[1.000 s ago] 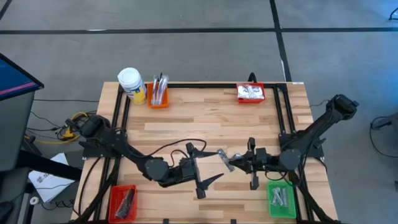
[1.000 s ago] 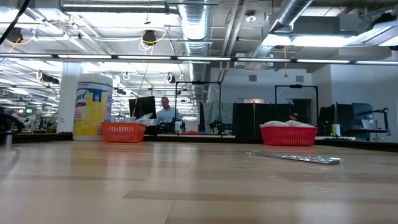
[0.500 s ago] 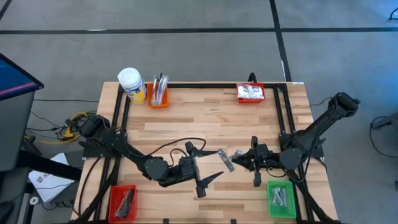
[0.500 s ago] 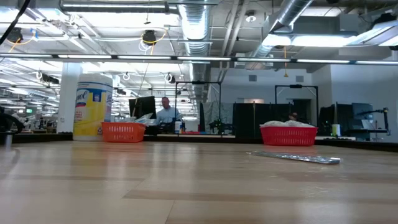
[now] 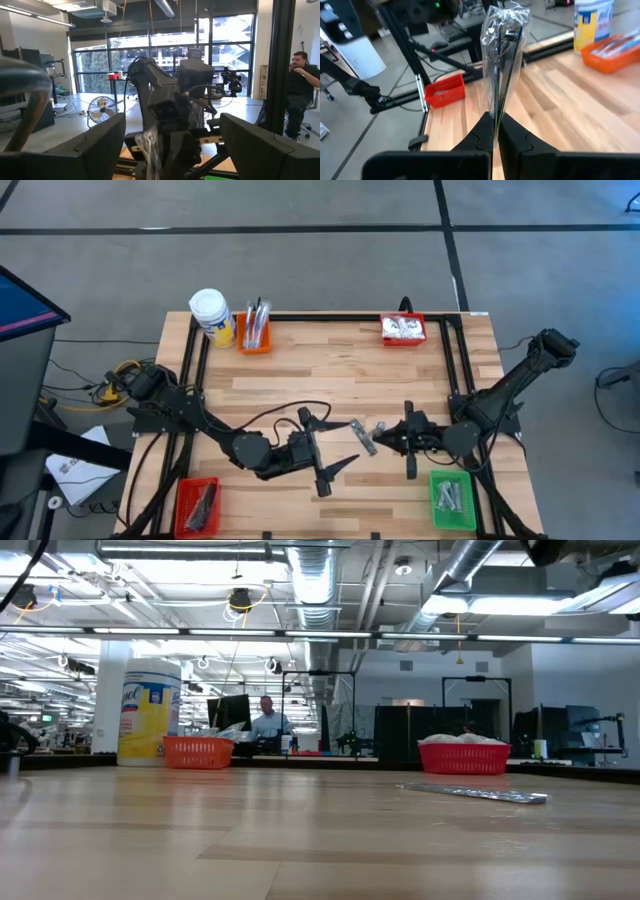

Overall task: Pick & Place Travel size toiletries
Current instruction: Put the nail cutter into the green bin

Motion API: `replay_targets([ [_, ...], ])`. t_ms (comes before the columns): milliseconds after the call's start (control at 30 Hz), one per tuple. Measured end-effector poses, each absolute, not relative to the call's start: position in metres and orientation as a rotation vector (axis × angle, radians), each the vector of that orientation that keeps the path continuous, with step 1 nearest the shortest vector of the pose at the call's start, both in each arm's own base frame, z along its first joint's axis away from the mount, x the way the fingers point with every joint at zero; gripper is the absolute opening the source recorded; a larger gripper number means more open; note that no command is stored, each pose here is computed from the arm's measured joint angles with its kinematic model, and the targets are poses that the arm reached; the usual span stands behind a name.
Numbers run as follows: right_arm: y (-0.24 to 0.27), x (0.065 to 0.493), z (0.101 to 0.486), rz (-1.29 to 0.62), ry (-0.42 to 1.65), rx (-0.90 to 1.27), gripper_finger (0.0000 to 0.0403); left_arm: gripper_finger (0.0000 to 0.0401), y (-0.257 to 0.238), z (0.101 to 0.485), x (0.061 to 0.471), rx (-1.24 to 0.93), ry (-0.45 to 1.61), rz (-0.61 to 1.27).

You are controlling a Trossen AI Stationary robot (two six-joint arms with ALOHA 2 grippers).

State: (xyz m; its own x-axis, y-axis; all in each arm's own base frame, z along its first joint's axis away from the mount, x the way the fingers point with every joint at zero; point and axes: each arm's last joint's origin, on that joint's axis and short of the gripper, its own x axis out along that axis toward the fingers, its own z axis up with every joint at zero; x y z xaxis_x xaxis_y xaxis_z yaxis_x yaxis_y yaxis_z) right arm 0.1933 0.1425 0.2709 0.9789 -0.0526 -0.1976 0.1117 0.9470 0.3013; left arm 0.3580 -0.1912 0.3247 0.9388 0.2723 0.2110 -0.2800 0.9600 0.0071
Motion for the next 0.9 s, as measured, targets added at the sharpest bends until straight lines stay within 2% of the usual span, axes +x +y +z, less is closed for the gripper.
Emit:
replay_targets([
  [900,0.156,0.175,0.242,-0.113,0.41,0.484,0.0002,0.0314,-0.157,0.329,0.376,0.069,-0.263,0.238],
])
